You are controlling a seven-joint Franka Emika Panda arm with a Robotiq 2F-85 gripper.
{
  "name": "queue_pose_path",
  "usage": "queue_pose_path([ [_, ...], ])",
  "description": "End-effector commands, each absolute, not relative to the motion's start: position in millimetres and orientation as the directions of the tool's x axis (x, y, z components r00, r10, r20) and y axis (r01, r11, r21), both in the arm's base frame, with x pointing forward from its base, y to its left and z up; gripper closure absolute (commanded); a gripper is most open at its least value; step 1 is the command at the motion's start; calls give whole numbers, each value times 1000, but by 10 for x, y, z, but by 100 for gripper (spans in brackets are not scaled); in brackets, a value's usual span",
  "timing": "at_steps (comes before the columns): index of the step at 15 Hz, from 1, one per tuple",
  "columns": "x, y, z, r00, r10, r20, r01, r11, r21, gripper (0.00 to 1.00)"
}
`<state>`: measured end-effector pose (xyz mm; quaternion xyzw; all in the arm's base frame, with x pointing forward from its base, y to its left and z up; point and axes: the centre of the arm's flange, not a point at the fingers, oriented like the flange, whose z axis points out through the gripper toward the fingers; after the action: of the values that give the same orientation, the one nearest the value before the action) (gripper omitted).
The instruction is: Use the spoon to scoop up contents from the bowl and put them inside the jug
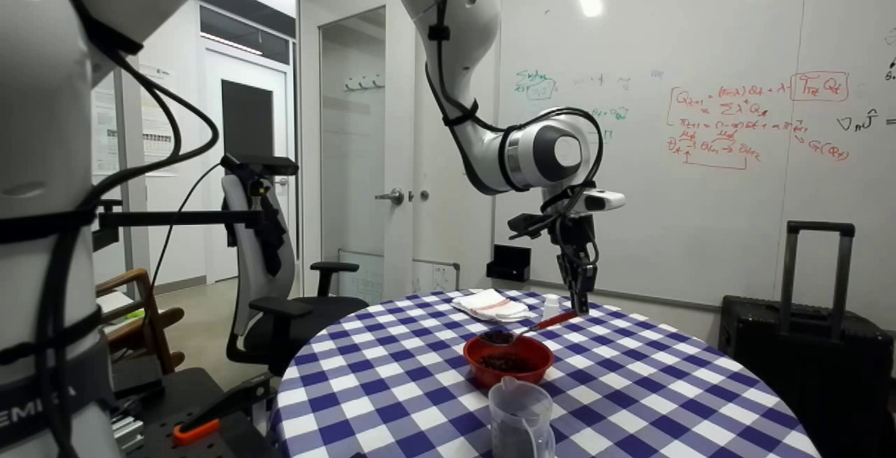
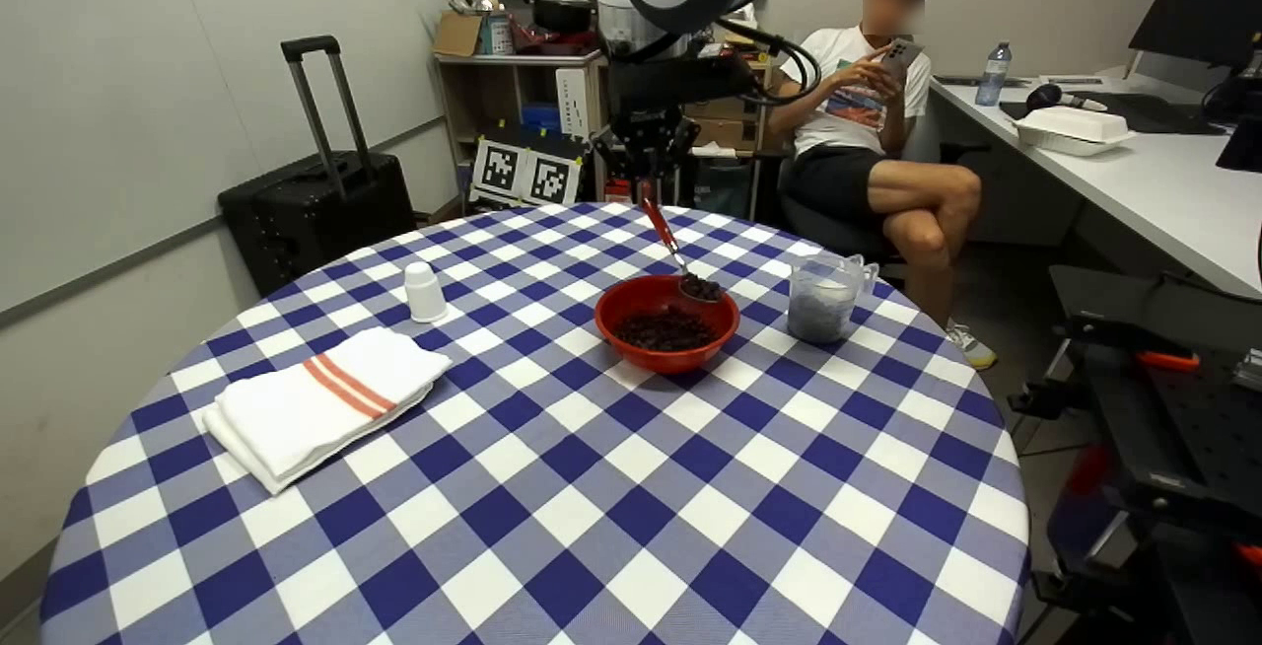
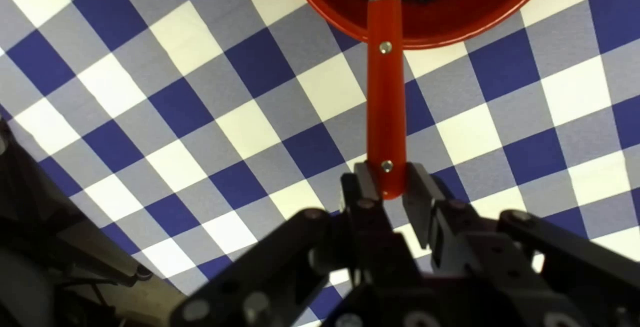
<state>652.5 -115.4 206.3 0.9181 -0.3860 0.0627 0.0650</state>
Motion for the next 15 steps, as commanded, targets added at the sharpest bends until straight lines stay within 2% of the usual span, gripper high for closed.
queue_pose_path([
  [1, 6380, -1114, 2223, 740, -660, 129, -672, -734, 97, 95],
  [8, 6231, -1154, 2249, 799, -596, 73, -600, -787, 140, 95],
  [15, 5936, -1334, 2320, 793, -604, 74, -608, -780, 148, 95],
])
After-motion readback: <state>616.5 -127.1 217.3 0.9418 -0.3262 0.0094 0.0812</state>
